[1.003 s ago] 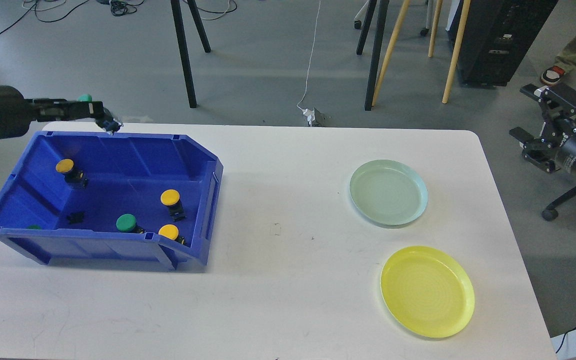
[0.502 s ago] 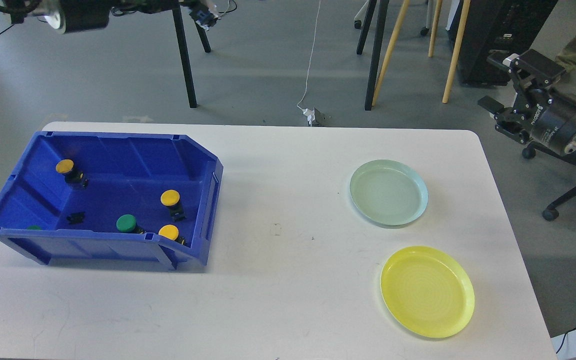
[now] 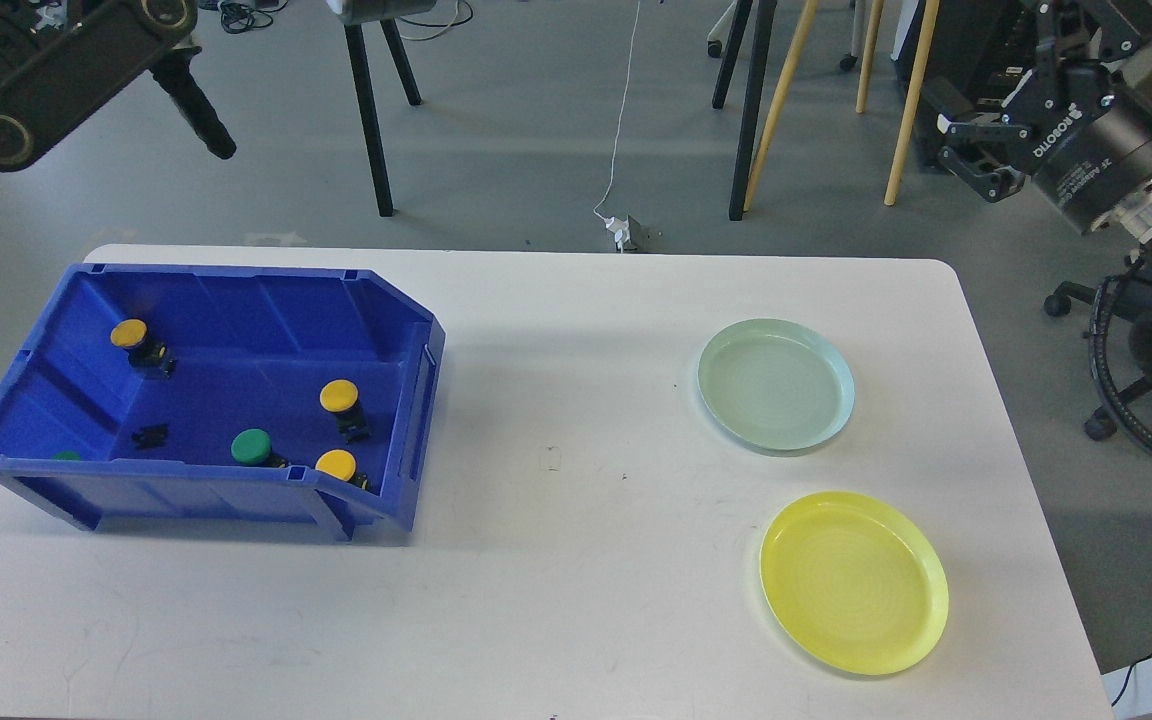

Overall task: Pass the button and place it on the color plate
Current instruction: 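Lift the green button out of the bin with the left gripper, then pass the green button from the left gripper to the right gripper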

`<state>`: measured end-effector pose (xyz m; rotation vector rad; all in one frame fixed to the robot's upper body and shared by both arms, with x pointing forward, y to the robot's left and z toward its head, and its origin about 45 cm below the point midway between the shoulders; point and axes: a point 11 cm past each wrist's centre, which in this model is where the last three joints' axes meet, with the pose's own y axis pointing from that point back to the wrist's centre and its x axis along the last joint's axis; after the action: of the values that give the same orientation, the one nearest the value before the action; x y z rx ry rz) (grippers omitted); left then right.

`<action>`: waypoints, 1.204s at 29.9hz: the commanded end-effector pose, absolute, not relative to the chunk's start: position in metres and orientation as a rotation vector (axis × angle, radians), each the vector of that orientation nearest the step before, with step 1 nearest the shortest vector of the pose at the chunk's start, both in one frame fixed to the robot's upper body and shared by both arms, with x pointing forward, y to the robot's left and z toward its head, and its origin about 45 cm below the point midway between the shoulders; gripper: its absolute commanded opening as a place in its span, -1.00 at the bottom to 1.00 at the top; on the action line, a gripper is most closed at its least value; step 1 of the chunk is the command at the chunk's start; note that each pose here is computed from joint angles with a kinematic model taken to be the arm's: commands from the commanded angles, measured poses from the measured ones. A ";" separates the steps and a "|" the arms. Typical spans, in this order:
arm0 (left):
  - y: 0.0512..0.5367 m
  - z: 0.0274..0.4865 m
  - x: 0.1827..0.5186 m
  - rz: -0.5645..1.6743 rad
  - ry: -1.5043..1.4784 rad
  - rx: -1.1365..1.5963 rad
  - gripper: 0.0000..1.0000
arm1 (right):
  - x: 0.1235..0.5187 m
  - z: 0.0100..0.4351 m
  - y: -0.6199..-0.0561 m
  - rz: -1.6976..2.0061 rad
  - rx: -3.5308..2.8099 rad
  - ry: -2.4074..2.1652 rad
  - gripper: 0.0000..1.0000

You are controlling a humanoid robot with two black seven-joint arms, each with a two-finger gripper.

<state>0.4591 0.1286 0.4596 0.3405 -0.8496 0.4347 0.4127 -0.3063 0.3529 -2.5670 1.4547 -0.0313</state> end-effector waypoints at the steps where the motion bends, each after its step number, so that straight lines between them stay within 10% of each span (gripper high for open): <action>1: 0.116 0.459 0.456 0.414 -0.838 0.318 -0.28 | 0.413 0.347 -0.280 0.021 -2.573 1.379 0.98; 27: 0.041 0.442 0.456 0.352 -0.729 0.221 -0.28 | 0.409 0.378 -0.226 0.103 -2.505 1.166 0.97; 36: 0.046 0.443 0.458 0.364 -0.724 0.220 -0.28 | 0.405 0.382 -0.225 0.088 -2.492 1.143 0.60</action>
<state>0.4567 0.0430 0.4431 0.2200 -0.7267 0.3575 0.4054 -0.2247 0.3820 -2.4917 1.1449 0.0889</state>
